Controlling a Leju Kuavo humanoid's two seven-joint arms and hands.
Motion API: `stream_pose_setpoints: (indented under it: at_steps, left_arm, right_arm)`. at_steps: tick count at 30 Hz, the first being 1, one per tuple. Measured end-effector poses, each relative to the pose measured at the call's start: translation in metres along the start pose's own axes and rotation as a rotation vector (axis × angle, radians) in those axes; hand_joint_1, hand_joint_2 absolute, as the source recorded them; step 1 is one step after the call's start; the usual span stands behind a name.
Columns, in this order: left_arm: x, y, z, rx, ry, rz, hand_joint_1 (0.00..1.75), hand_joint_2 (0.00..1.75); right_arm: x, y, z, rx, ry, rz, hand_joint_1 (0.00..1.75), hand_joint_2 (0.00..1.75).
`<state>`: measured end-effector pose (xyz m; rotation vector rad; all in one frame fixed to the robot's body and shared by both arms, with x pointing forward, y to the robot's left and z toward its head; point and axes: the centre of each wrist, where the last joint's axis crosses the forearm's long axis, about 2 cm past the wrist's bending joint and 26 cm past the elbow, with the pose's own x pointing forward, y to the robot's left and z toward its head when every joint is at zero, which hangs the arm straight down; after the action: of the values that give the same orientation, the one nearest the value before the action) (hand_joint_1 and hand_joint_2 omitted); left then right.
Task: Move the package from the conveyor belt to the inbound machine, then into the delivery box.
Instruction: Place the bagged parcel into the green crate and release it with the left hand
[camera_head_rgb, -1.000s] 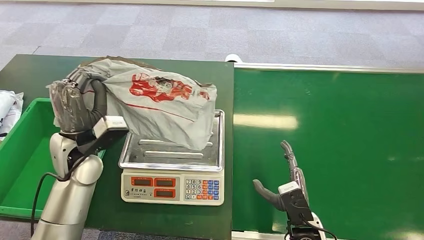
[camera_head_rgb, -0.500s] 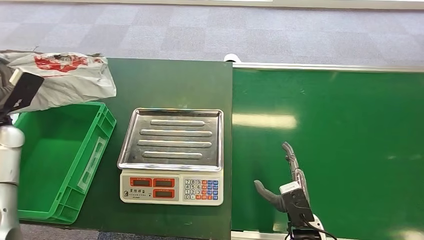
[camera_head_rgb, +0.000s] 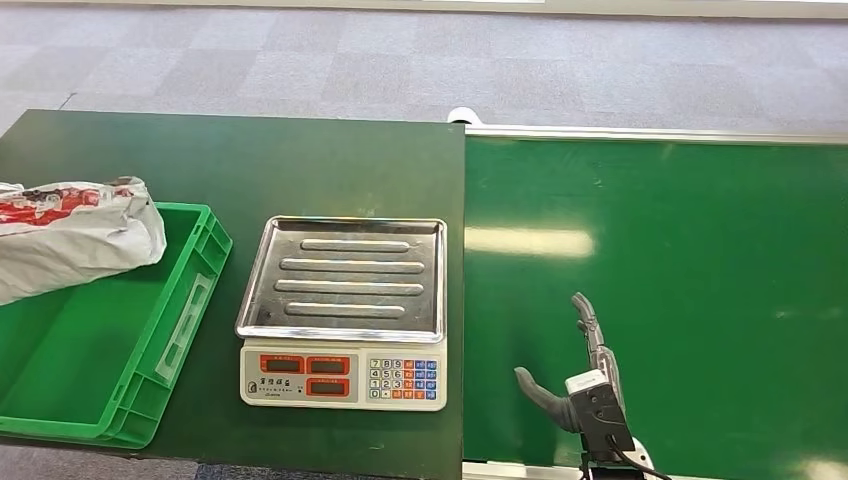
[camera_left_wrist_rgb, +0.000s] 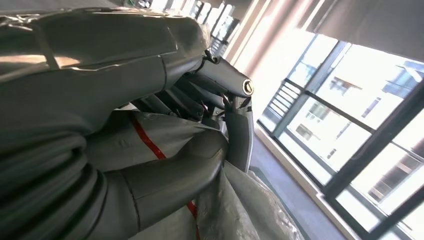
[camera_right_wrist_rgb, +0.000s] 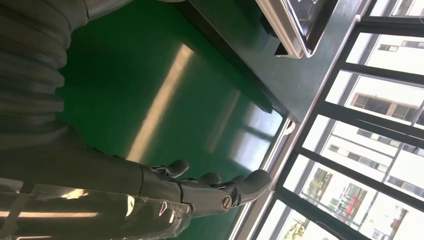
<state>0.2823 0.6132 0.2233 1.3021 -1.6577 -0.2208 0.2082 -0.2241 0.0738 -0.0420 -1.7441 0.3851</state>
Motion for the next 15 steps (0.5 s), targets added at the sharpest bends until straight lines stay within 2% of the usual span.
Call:
stream_pose_setpoints:
  at_steps: [3, 4, 7, 8, 15]
  left_arm:
    - [0.001, 0.011, 0.012, -0.035, -0.053, 0.078, 1.33, 1.75]
    - [0.002, 0.014, 0.014, -0.037, -0.065, 0.084, 1.12, 1.75]
    - [0.005, 0.021, 0.018, -0.034, -0.088, 0.087, 0.12, 1.75]
    - [0.006, 0.023, 0.018, -0.036, -0.097, 0.09, 0.0, 1.75]
    - [0.023, 0.029, 0.021, -0.073, -0.169, 0.081, 0.0, 1.75]
  right_arm:
    - [-0.001, -0.003, 0.0, -0.01, 0.0, 0.001, 0.0, 1.75]
    - [-0.001, -0.003, 0.0, -0.012, -0.001, 0.002, 0.0, 1.75]
    - [-0.001, -0.004, -0.001, -0.016, -0.003, 0.003, 0.0, 1.75]
    - [-0.001, -0.005, -0.001, -0.017, -0.003, 0.003, 0.0, 1.75]
    - [-0.003, -0.005, -0.002, -0.019, -0.004, -0.002, 0.0, 1.75]
